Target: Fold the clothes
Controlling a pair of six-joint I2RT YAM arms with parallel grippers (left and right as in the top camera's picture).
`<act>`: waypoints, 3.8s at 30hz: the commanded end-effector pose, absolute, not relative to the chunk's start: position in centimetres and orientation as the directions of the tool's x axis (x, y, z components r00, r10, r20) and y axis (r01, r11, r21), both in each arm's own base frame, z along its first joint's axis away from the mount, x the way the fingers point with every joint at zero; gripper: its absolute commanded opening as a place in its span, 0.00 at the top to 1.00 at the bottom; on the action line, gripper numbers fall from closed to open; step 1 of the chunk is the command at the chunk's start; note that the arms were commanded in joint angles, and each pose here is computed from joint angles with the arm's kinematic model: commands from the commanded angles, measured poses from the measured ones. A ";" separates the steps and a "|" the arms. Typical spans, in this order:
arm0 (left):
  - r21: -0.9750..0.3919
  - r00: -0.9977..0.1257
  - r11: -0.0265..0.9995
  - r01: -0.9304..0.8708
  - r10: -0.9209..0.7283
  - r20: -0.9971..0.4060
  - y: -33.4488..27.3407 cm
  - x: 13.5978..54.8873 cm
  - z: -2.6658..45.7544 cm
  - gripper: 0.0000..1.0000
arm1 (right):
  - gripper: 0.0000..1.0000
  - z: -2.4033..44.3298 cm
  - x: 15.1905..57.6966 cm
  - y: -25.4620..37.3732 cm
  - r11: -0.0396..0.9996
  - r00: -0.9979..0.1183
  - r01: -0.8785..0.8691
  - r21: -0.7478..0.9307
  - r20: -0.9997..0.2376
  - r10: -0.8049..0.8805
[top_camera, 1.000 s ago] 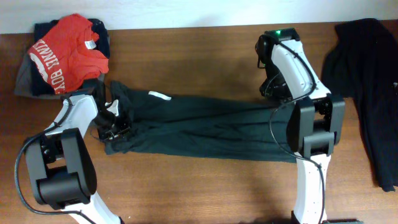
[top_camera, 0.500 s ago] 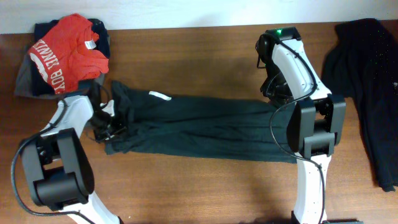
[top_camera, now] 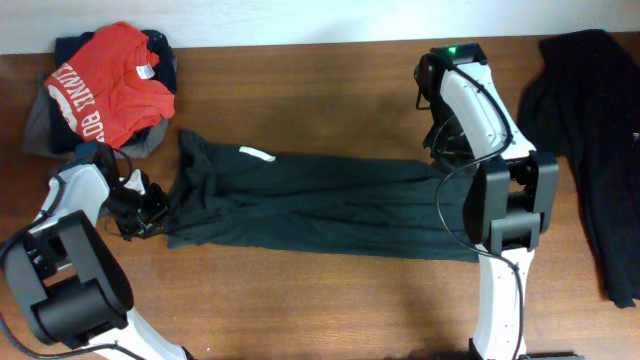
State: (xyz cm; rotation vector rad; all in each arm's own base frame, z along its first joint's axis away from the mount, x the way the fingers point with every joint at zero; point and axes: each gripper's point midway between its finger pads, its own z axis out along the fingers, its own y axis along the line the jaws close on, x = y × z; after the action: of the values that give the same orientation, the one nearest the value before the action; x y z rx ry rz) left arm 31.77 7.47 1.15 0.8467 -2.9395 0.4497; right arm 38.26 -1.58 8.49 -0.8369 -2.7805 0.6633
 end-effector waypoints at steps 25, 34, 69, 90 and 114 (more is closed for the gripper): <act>-0.410 -0.964 0.907 0.094 -0.020 -0.266 -6.6 39.2 8.0 0.67 | 0.01 9.3 37.8 -6.0 0.853 -0.913 0.374 0.364 0.303 0.272; -0.309 -0.922 0.923 0.231 0.106 -0.371 -9.9 40.8 8.2 0.61 | 0.10 5.9 36.3 -5.0 0.825 -0.890 0.409 0.389 0.369 0.267; -0.277 -0.901 0.930 0.241 0.108 -0.421 -9.7 42.0 8.5 0.60 | 0.82 3.9 37.2 -8.2 0.866 -0.875 0.453 0.210 0.292 0.387; -0.207 -0.899 0.955 0.213 0.108 -0.425 -8.4 42.5 8.2 0.60 | 0.58 7.0 36.4 -9.7 0.881 -0.857 0.462 0.104 0.307 0.413; -0.207 -0.899 0.955 0.213 0.108 -0.425 -8.4 42.5 8.2 0.60 | 0.75 1.9 35.7 -6.8 0.877 -0.863 0.448 0.174 0.342 0.373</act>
State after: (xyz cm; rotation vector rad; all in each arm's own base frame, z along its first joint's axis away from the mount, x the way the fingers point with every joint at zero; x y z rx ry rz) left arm 41.99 -8.58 7.16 -0.2717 -3.4894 0.4663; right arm 35.41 -7.19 0.85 -0.6095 -2.7207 -0.3443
